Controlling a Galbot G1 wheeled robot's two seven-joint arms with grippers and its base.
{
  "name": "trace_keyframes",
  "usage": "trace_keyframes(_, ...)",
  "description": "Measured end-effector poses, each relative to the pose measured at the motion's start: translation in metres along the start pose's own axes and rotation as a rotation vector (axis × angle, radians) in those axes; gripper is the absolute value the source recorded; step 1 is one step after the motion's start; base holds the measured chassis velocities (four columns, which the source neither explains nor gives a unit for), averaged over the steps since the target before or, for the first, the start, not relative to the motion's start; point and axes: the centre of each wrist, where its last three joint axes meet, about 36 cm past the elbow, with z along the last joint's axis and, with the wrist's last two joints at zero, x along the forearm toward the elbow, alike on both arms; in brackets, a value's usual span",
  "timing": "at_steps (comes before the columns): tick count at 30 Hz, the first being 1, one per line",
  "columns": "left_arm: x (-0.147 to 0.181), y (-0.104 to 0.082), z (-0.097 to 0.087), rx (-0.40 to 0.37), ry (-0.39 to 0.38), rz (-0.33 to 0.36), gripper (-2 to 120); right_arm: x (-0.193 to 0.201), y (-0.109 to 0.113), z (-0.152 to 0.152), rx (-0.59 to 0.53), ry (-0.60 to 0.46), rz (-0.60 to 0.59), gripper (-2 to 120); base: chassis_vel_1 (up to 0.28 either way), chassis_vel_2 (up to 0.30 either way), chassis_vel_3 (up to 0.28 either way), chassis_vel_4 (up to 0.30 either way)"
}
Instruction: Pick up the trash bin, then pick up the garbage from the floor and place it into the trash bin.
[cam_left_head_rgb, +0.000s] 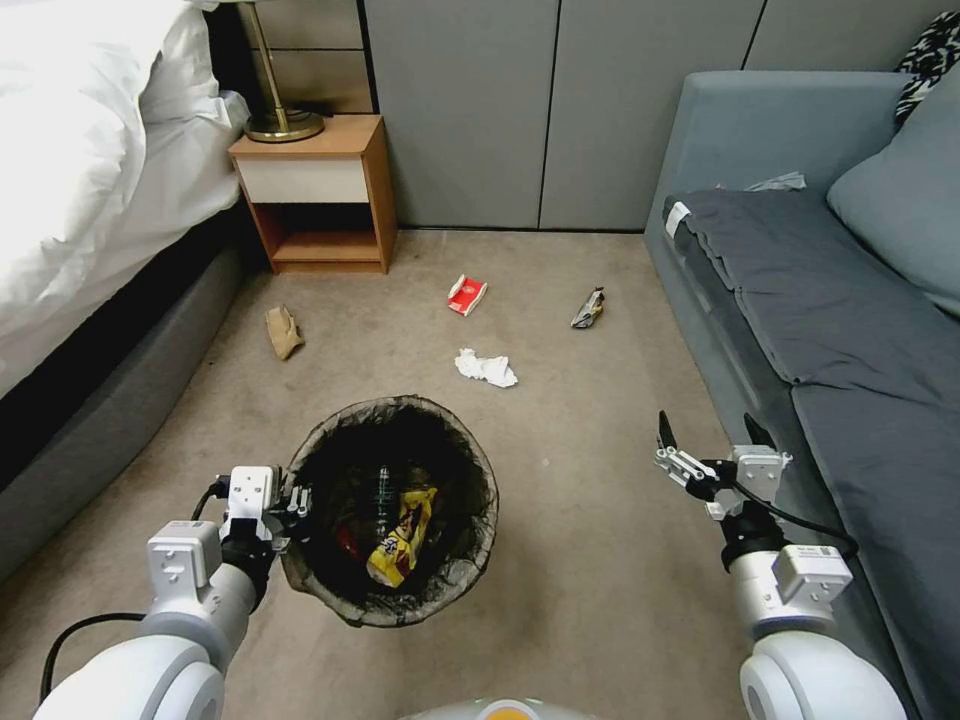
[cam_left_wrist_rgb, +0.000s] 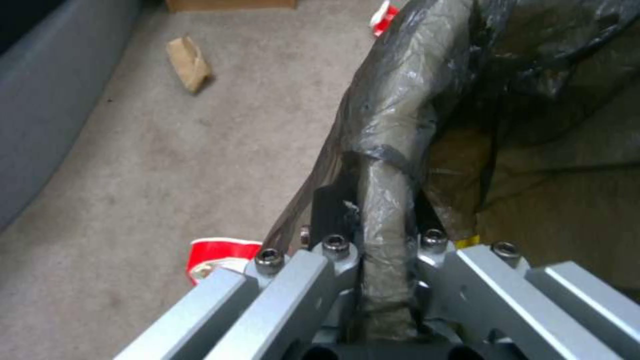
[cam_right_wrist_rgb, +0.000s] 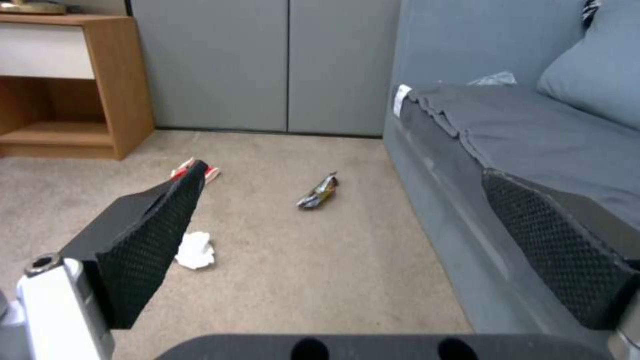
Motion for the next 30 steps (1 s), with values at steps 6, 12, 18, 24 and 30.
trace_keyframes(6,0.0011,0.0009,0.0016,-0.006,0.010,-0.006,1,0.0003,0.0012,0.0012,-0.004,0.002,-0.005,100,-0.041,0.046,0.055,-0.038)
trace_keyframes(12,0.0011,0.0014,0.0014,-0.009,0.018,-0.007,1,0.0007,0.0024,0.0027,0.000,0.003,-0.008,100,-0.101,0.090,0.119,-0.104)
trace_keyframes(18,0.0009,0.0021,0.0007,-0.006,0.019,-0.006,1,0.0004,0.0029,0.0036,0.000,0.005,-0.011,100,-0.094,0.104,0.098,-0.091)
trace_keyframes(24,0.0007,0.0025,0.0002,-0.003,0.017,-0.004,1,-0.0004,0.0037,0.0054,-0.002,0.007,-0.013,100,-0.075,0.085,0.070,-0.078)
trace_keyframes(30,0.0005,0.0023,-0.0002,-0.001,0.015,-0.002,1,-0.0010,0.0037,0.0064,-0.002,0.008,-0.013,100,-0.113,0.108,0.102,-0.099)
